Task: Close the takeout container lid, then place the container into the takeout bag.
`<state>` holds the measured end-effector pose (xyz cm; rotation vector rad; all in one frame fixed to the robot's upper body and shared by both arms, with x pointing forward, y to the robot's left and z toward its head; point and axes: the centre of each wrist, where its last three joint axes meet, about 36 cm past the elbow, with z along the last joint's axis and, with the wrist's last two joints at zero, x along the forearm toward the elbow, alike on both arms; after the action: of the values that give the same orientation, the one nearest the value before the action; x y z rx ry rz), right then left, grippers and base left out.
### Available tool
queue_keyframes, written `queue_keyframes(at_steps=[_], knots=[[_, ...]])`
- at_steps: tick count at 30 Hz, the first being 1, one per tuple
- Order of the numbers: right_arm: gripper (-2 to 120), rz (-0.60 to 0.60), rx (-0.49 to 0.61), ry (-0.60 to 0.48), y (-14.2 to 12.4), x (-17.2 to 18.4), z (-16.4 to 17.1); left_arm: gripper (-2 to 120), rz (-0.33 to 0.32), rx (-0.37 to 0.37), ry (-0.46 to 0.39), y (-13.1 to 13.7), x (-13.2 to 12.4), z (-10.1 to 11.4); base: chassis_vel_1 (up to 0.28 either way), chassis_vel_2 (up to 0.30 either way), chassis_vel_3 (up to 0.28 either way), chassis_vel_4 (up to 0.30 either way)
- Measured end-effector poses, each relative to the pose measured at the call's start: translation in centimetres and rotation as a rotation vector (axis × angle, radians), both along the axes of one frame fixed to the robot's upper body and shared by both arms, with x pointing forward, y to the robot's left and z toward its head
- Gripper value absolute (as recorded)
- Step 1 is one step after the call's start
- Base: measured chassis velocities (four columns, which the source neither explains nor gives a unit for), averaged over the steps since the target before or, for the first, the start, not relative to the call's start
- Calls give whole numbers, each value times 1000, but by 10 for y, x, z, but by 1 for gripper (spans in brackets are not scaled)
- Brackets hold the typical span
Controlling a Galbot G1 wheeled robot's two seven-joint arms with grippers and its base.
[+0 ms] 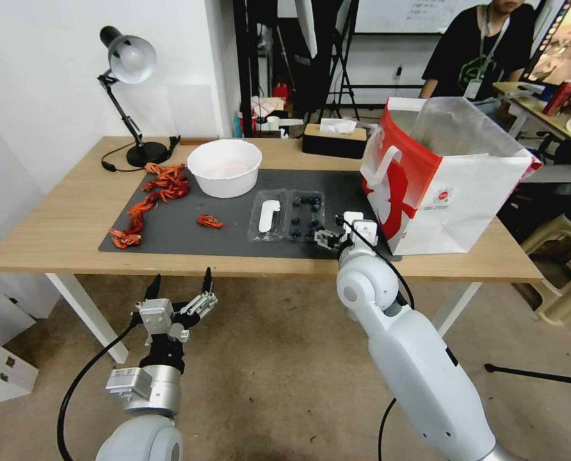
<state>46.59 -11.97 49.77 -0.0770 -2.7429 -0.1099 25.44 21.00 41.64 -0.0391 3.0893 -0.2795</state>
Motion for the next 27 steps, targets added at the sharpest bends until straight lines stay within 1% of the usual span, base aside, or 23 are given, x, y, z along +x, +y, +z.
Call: queue_keyframes(at_steps=[1,2,3,4,7,8,11,12,14,15,16,18,19,22,23,26,27], knots=[[100,8,18,-38,-1,-4,2,100,0,0,0,0,0,0,0,0,0,0],[100,28,50,-107,-3,-12,4,100,2,1,1,1,0,0,0,0,0,0],[100,36,60,-137,-5,-16,5,100,3,1,2,1,0,0,0,0,0,0],[100,36,60,-137,-5,-16,5,100,3,1,2,1,0,0,0,0,0,0],[100,111,88,-282,-16,-46,7,100,5,2,4,1,0,0,0,0,0,0],[100,111,88,-282,-16,-46,7,100,5,2,4,1,0,0,0,0,0,0],[100,178,50,-445,-40,-89,14,100,9,-1,7,1,1,-1,0,0,0,0],[100,178,50,-445,-40,-89,14,100,9,-1,7,1,1,-1,0,0,0,0],[100,206,6,-537,-56,-119,17,100,15,-4,11,0,1,-2,0,0,0,0],[100,214,-11,-564,-62,-132,19,100,18,-4,12,0,1,-2,0,0,0,0],[100,214,-11,-564,-62,-132,19,100,18,-4,12,0,1,-2,0,0,0,0],[100,215,-50,-601,-72,-162,20,100,23,-7,13,1,1,-2,0,0,0,0],[100,215,-50,-601,-72,-162,20,100,23,-7,13,1,1,-2,0,0,0,0],[100,157,-151,-630,-77,-196,7,100,25,-5,15,3,0,-2,0,0,0,0],[100,157,-151,-630,-77,-196,7,100,25,-5,15,3,0,-2,0,0,0,0],[100,112,-180,-609,-73,-217,-10,100,25,0,13,4,0,-1,0,0,0,0],[100,112,-180,-609,-73,-217,-10,100,25,0,13,4,0,-1,0,0,0,0]])
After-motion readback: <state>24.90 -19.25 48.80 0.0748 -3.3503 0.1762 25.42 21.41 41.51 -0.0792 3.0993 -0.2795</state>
